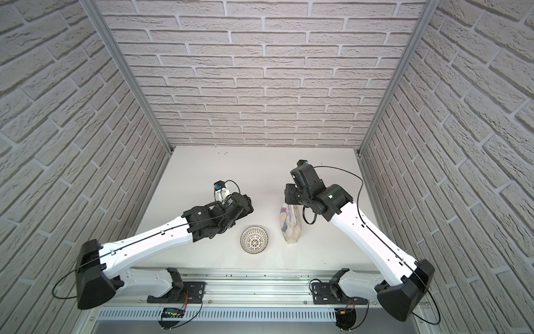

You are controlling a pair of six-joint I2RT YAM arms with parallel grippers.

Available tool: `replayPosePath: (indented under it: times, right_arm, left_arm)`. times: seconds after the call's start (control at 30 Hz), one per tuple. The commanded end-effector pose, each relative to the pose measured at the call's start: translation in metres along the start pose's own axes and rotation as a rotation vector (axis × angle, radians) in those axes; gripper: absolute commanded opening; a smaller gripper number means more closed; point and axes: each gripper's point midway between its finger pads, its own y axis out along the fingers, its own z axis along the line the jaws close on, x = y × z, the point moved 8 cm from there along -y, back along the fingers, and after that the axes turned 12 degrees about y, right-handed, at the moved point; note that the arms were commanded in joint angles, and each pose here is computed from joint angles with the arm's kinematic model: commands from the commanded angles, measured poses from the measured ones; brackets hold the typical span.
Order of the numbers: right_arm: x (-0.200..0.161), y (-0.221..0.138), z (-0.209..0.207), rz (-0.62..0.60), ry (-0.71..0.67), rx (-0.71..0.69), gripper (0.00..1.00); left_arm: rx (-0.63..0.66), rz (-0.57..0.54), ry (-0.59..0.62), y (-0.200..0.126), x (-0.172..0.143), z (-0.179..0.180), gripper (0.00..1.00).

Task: Pour the oats into the breakfast bowl
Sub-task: Adjust the oats bag at the center of the board, then open the oats bag at the center of the board.

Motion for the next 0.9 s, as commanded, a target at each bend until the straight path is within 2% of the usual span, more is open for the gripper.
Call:
replayPosePath:
  times: [0.0,0.07,0.2,0.33,0.47,0.63,0.87]
  right_arm:
    - [-0.011,0.0,-0.01,0.02,0.014,0.038,0.51]
    - [-0.019,0.001,-0.015,0.037,0.039,0.079,0.47]
    - [-0.027,-0.001,-0.021,0.046,0.102,0.155,0.45]
    - [-0.03,-0.004,-0.026,0.036,0.137,0.186,0.43]
    - [-0.033,-0.001,-0.03,0.053,0.161,0.197,0.39]
    - [-0.034,0.001,-0.037,0.049,0.183,0.174,0.3]
    - [-0.037,0.006,-0.039,0.066,0.179,0.165,0.27]
  left_arm:
    - [-0.131,-0.007,0.011,0.004,0.005,-0.023,0.88]
    - [-0.176,0.01,0.012,0.007,0.003,-0.03,0.87]
    - [-0.233,0.035,0.025,0.018,-0.001,-0.043,0.86]
    - [-0.275,0.068,0.024,0.027,-0.008,-0.052,0.8]
    - [-0.295,0.09,0.024,0.034,-0.013,-0.057,0.75]
    - [-0.298,0.115,0.027,0.039,-0.017,-0.06,0.74]
    - [-0.296,0.121,0.027,0.041,-0.018,-0.06,0.74]
